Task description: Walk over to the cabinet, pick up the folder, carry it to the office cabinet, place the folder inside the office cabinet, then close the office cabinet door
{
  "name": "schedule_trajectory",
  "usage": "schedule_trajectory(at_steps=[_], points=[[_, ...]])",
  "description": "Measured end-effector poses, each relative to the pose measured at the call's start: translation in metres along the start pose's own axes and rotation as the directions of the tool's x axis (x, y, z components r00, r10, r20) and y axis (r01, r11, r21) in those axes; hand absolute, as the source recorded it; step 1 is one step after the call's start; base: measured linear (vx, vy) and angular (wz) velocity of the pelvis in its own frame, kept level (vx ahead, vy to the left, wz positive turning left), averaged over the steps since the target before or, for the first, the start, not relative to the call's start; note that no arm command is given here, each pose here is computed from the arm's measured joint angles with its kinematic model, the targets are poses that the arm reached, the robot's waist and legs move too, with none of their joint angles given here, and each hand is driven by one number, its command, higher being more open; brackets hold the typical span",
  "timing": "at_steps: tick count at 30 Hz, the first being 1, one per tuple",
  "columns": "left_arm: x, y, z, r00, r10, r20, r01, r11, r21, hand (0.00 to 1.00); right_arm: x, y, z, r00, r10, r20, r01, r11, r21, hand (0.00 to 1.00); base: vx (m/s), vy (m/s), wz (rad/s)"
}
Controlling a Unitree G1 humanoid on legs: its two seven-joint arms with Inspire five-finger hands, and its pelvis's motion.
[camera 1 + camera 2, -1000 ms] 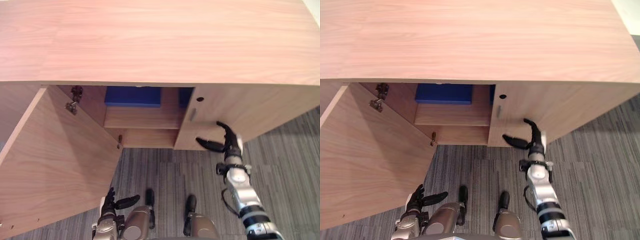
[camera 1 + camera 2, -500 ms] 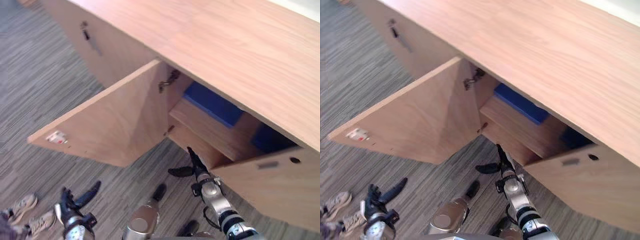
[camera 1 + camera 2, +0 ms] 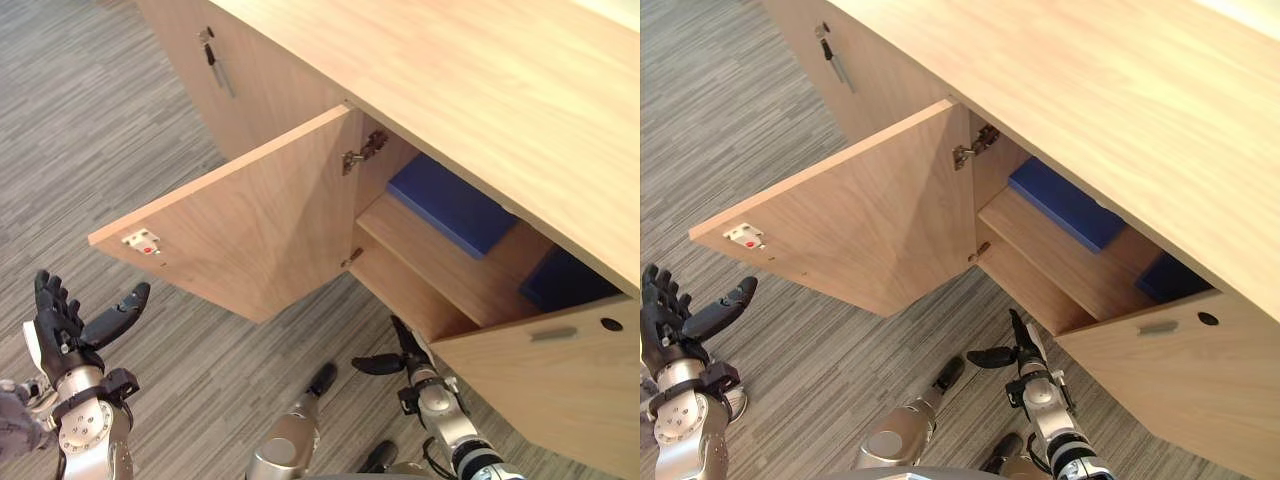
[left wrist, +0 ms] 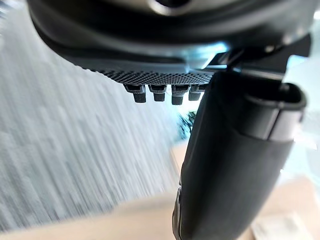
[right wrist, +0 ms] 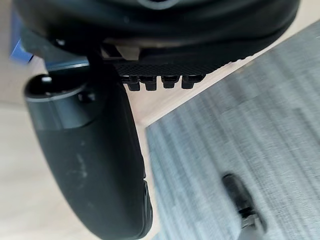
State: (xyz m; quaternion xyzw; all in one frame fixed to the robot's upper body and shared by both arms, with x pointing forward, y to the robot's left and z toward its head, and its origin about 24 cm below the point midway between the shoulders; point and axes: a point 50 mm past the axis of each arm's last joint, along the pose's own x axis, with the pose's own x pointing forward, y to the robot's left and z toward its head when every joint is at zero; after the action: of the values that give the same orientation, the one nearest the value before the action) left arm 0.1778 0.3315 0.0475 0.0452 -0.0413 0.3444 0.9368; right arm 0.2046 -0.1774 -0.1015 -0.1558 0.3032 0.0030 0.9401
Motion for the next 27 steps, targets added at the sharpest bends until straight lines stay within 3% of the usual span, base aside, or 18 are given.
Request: schedule_trajectory(at_steps=[8,14,17,21,27], points=[[0.013,-0.015,0.013,0.994,-0.097,0.053,0.092,0.992,0.084,1.00,-0.021,-0.011,-0.039,0.994,-0.034,-0.106,0.041,0.997,0.061,1.00,-0.05,-0.037,-0.11],[0.002,-0.026,0.001,0.993,-0.119,0.007,0.119,0.991,0.058,1.00,-0.026,-0.003,-0.045,0.992,-0.016,-0.126,0.027,0.996,0.086,1.00,-0.06,-0.031,-0.05],[-0.026,-0.033,-0.010,0.995,-0.096,-0.038,0.095,0.995,-0.037,1.00,-0.024,0.005,-0.034,0.996,-0.012,-0.084,0.022,0.993,0.117,1.00,-0.10,0.005,-0.28],[-0.082,-0.044,-0.021,0.986,-0.122,-0.114,0.101,0.979,-0.176,1.00,-0.026,0.014,-0.030,0.997,-0.016,-0.073,0.028,0.985,0.168,1.00,-0.11,0.035,-0.26],[-0.120,-0.065,-0.053,0.911,-0.268,-0.315,0.218,0.958,-0.185,1.00,-0.030,0.026,-0.034,0.995,-0.014,-0.095,0.034,0.977,0.210,1.00,-0.10,0.048,-0.28]])
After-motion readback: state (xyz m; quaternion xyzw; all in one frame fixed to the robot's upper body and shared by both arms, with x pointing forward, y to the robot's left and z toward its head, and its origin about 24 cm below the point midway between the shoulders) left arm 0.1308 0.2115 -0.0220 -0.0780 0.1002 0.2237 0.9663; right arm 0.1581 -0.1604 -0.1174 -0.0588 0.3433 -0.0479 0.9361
